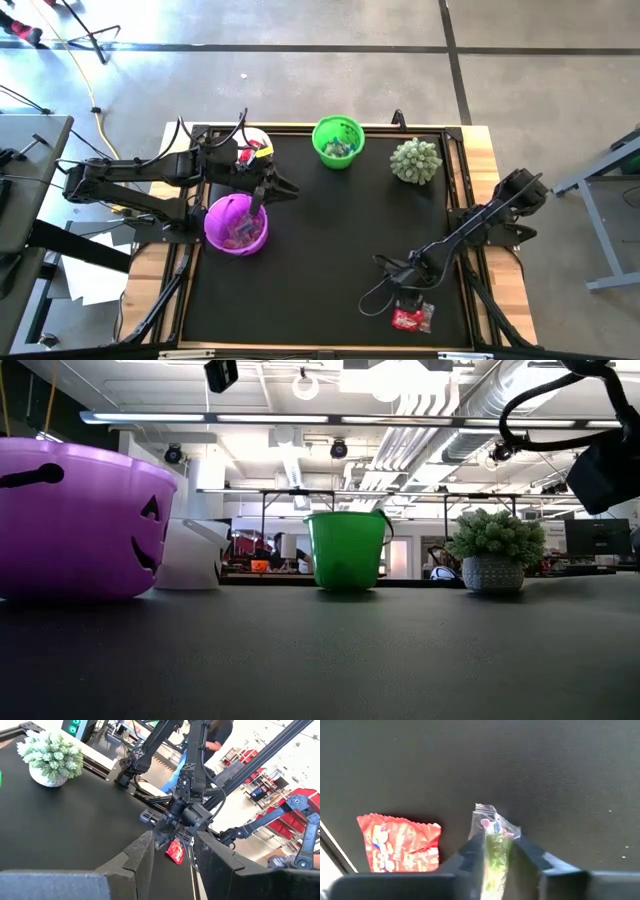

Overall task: Sort candy
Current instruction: Put the green gummy into the violet bucket

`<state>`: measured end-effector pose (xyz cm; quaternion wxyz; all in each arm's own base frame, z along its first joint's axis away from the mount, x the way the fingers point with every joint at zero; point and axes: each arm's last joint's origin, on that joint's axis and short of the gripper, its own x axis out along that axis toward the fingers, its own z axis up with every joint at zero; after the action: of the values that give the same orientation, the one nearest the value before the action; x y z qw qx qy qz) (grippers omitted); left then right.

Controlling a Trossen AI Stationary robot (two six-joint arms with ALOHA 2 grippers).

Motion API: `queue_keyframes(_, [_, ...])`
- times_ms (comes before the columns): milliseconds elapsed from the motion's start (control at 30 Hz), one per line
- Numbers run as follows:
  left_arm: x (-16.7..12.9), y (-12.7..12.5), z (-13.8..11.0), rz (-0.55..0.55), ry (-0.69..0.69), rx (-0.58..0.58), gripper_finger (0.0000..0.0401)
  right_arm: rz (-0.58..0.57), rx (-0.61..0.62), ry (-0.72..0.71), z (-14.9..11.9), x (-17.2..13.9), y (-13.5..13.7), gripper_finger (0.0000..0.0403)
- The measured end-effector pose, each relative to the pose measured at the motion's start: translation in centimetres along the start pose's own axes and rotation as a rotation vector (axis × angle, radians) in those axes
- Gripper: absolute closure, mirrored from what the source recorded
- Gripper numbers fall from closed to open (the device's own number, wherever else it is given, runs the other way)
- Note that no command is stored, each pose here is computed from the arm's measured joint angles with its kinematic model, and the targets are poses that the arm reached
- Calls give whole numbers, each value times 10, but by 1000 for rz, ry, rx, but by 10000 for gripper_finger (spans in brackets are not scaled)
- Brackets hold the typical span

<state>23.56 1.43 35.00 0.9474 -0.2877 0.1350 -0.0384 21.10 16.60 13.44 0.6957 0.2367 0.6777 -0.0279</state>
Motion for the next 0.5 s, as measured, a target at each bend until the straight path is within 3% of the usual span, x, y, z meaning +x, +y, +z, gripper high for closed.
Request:
queue_keyframes(133, [0,0,0,0,0,-23,272,20,7,16,3,0,-1,390])
queue_keyframes(500, [0,0,0,0,1,-23,272,29,33,-13,12,-24,-13,398])
